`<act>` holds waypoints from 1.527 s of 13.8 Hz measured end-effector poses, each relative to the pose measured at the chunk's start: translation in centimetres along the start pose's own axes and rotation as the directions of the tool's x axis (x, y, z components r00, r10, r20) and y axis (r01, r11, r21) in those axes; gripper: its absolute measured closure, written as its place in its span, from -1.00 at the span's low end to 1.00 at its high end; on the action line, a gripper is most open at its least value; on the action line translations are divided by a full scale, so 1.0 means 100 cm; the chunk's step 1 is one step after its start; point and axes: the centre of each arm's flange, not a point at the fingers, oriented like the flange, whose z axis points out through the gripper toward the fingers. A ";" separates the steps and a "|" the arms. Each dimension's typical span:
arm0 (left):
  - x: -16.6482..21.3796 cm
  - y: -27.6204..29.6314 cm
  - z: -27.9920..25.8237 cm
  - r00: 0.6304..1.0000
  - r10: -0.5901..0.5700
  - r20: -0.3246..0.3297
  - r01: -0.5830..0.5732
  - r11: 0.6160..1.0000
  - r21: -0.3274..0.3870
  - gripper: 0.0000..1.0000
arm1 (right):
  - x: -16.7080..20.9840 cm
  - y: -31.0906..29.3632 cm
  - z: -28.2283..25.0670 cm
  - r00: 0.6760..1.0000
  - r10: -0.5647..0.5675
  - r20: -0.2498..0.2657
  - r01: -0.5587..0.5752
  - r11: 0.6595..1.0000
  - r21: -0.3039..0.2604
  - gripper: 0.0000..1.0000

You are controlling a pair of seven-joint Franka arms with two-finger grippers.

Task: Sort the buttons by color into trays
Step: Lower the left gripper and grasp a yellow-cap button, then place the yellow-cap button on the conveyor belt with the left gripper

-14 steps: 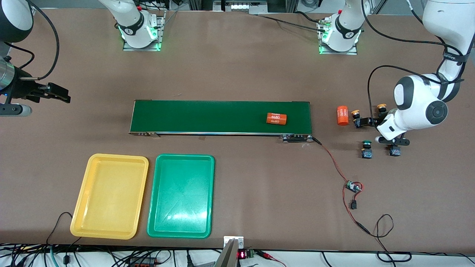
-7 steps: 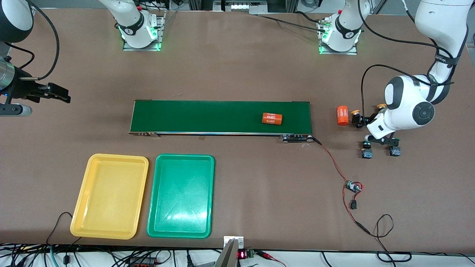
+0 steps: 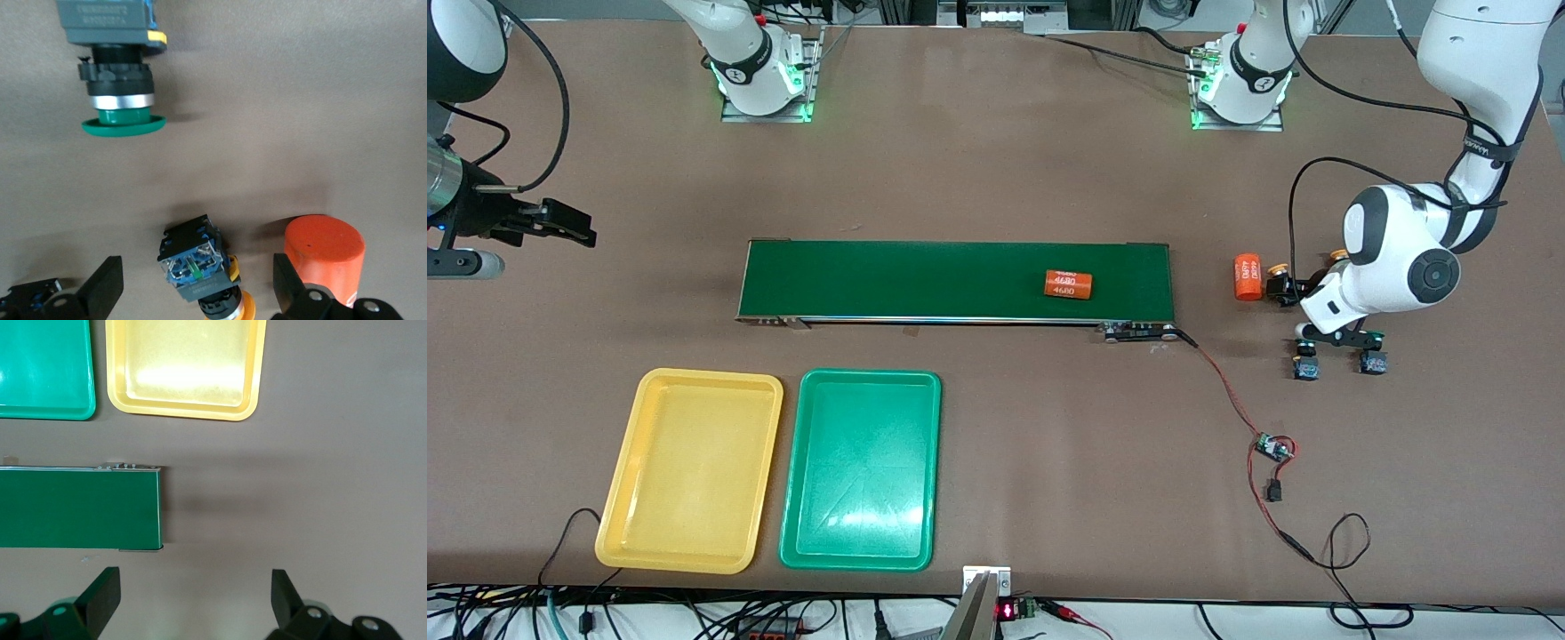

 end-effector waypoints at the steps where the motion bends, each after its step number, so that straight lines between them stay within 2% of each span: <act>1: 0.000 0.000 0.002 1.000 0.000 0.003 0.000 1.000 -0.001 -0.94 | 0.000 0.000 0.000 1.000 0.000 0.000 0.000 1.000 0.000 -1.00; 2: 0.000 0.000 0.003 1.000 0.000 0.006 0.000 1.000 -0.002 -0.82 | 0.000 0.000 0.000 1.000 0.000 0.000 0.000 1.000 0.000 -1.00; 3: 0.000 0.000 0.005 1.000 0.000 0.008 0.000 1.000 -0.003 -0.82 | 0.000 0.000 0.000 1.000 0.000 0.000 0.000 1.000 0.000 -1.00; 5: -0.001 0.000 0.008 1.000 0.000 0.013 0.000 1.000 -0.004 -0.52 | 0.000 0.000 0.000 1.000 0.000 0.000 0.000 1.000 0.000 -1.00; 6: -0.001 0.000 0.009 1.000 0.000 0.012 0.000 1.000 -0.004 -0.52 | 0.000 0.000 0.000 1.000 0.000 0.001 0.000 1.000 0.000 -1.00; 7: -0.003 0.001 0.011 1.000 0.000 0.013 0.000 1.000 -0.004 -0.42 | 0.000 0.000 0.000 1.000 0.000 0.001 0.000 1.000 0.000 -1.00; 9: -0.004 0.001 0.013 1.000 0.000 0.015 0.000 1.000 -0.005 0.02 | 0.000 0.000 0.000 1.000 0.000 0.001 0.000 1.000 0.000 -1.00; 10: -0.004 0.000 0.012 1.000 -0.001 0.014 0.001 1.000 -0.004 0.13 | 0.000 0.000 0.000 1.000 0.000 0.001 0.000 1.000 0.000 -1.00; 13: -0.003 0.000 0.006 1.000 -0.001 -0.002 0.001 1.000 0.000 0.17 | 0.000 0.000 0.000 1.000 0.000 0.002 0.000 1.000 0.000 -1.00; 19: 0.008 0.014 -0.075 0.988 0.029 -0.149 -0.022 0.999 0.046 0.17 | 0.000 0.000 0.001 1.000 0.000 0.002 0.000 1.000 0.000 -1.00; 21: 0.014 0.030 -0.098 0.983 0.054 -0.175 -0.044 0.997 0.061 0.17 | 0.000 -0.001 0.001 1.000 -0.002 0.002 0.002 1.000 0.000 -1.00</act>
